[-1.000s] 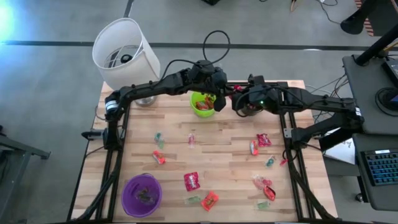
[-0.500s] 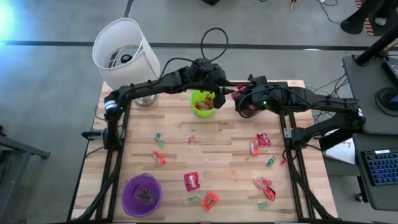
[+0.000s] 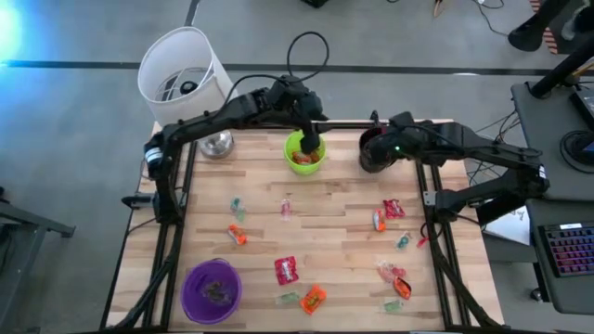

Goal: Sort candy
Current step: Put the red candy into the black bucket

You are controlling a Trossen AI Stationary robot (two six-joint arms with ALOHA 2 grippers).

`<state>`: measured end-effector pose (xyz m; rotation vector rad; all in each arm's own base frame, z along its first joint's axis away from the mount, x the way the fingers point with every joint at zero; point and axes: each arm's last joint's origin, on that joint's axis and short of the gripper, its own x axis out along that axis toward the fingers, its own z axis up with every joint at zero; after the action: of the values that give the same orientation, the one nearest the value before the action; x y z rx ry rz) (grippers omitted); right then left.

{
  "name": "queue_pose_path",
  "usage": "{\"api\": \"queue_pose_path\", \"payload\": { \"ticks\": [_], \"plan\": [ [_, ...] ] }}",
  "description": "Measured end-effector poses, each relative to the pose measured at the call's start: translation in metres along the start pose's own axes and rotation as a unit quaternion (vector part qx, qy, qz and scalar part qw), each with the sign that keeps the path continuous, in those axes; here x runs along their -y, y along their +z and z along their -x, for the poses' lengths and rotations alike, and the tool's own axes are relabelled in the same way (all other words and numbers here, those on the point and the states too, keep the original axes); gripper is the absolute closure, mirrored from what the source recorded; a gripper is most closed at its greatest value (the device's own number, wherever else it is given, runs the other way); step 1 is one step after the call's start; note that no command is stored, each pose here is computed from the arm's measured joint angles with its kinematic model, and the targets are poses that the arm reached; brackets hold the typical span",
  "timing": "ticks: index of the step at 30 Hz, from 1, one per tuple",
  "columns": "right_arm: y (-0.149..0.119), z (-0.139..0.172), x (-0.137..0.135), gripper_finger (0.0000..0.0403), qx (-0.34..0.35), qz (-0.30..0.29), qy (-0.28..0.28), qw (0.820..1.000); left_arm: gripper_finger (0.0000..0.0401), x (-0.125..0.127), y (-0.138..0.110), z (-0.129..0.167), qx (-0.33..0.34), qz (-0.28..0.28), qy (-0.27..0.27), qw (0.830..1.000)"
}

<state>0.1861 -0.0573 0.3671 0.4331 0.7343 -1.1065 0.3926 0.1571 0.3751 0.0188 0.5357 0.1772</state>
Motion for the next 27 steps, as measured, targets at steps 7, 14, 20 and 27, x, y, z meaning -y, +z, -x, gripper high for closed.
{"api": "queue_pose_path", "payload": {
  "ticks": [7,14,20,27],
  "plan": [
    [-0.003,-0.015,0.007,0.039,-0.014,0.029,-0.039,0.999,0.0264,0.005,-0.004,0.024,-0.051,-0.031,-0.013,0.998],
    [-0.006,-0.032,0.015,0.037,-0.036,0.055,-0.069,0.995,0.0264,0.012,0.005,0.067,-0.045,-0.034,-0.013,0.998],
    [-0.011,-0.048,0.024,0.0322,-0.056,0.053,-0.102,0.992,0.0264,0.017,0.005,0.1,-0.056,-0.032,-0.015,0.998],
    [-0.007,-0.053,0.028,0.0294,-0.051,0.047,-0.108,0.992,0.0264,0.022,-0.005,0.112,-0.114,-0.018,-0.028,0.993]
  ]
}}
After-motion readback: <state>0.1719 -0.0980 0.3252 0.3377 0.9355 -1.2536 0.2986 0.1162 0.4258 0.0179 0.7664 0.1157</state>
